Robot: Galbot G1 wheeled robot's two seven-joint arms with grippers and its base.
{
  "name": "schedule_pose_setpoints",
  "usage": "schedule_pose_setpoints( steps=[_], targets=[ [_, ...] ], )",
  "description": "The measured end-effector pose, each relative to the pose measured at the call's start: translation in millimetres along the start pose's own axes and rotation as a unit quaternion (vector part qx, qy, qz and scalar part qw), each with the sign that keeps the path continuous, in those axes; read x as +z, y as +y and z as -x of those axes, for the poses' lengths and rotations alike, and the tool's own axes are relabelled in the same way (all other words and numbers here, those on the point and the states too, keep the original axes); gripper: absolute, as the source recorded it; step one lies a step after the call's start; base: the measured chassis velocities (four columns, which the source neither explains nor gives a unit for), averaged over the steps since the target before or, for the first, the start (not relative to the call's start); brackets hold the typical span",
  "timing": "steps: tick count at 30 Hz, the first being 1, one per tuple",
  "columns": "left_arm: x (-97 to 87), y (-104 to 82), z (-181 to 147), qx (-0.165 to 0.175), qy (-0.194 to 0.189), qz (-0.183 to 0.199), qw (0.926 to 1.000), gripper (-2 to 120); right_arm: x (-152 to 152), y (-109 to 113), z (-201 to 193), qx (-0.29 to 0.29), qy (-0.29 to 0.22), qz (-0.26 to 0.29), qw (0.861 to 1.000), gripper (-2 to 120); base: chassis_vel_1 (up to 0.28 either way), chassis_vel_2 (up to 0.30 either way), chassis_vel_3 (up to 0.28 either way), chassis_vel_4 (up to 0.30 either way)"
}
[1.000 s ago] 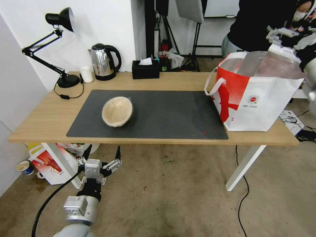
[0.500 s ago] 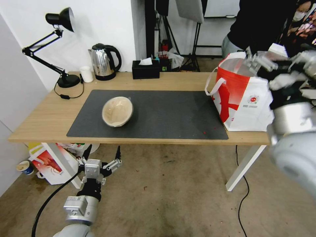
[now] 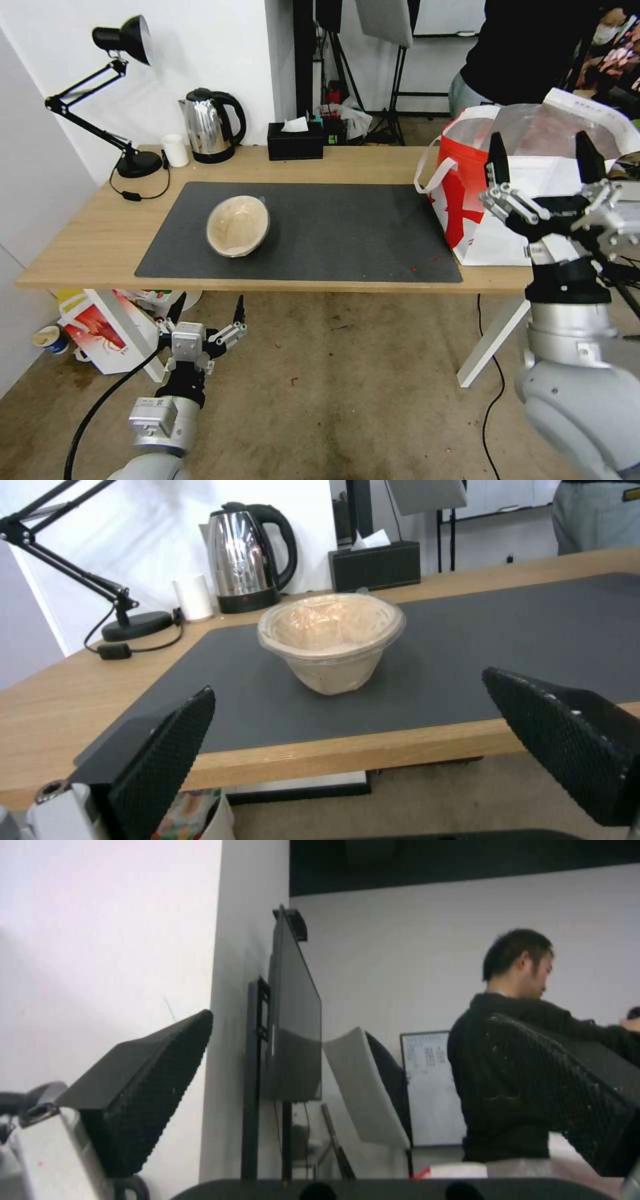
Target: Pick up the trash from the table and place it into the takeout bag.
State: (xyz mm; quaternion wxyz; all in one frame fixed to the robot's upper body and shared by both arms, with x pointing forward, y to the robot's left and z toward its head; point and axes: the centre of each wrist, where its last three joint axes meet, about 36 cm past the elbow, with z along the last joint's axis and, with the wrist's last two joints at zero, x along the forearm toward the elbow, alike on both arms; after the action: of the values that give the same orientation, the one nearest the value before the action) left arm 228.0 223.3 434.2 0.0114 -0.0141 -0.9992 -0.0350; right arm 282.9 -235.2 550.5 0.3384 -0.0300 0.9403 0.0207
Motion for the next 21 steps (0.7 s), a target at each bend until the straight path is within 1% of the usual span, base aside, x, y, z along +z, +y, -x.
schedule_pose_setpoints(
  steps=[9, 10, 17, 21],
  targets=[
    [0.0, 0.0, 0, 0.0, 0.0, 0.0, 1.0, 100, 6, 6, -22, 0.004, 0.002, -0.024, 1.0, 100, 0.0, 0.0, 0.0, 0.0],
    [0.0, 0.0, 0, 0.0, 0.0, 0.0, 1.0, 100, 7, 8, -30, 0.007, 0.013, -0.03, 0.999, 100, 0.0, 0.0, 0.0, 0.0],
    [0.0, 0.0, 0, 0.0, 0.0, 0.0, 1.0, 100, 10, 13, -49, 0.01, 0.028, -0.045, 0.999, 100, 0.0, 0.0, 0.0, 0.0],
    [0.0, 0.0, 0, 0.0, 0.0, 0.0, 1.0, 100, 18, 17, -67, 0.017, 0.057, -0.048, 0.997, 100, 0.0, 0.0, 0.0, 0.0]
  ],
)
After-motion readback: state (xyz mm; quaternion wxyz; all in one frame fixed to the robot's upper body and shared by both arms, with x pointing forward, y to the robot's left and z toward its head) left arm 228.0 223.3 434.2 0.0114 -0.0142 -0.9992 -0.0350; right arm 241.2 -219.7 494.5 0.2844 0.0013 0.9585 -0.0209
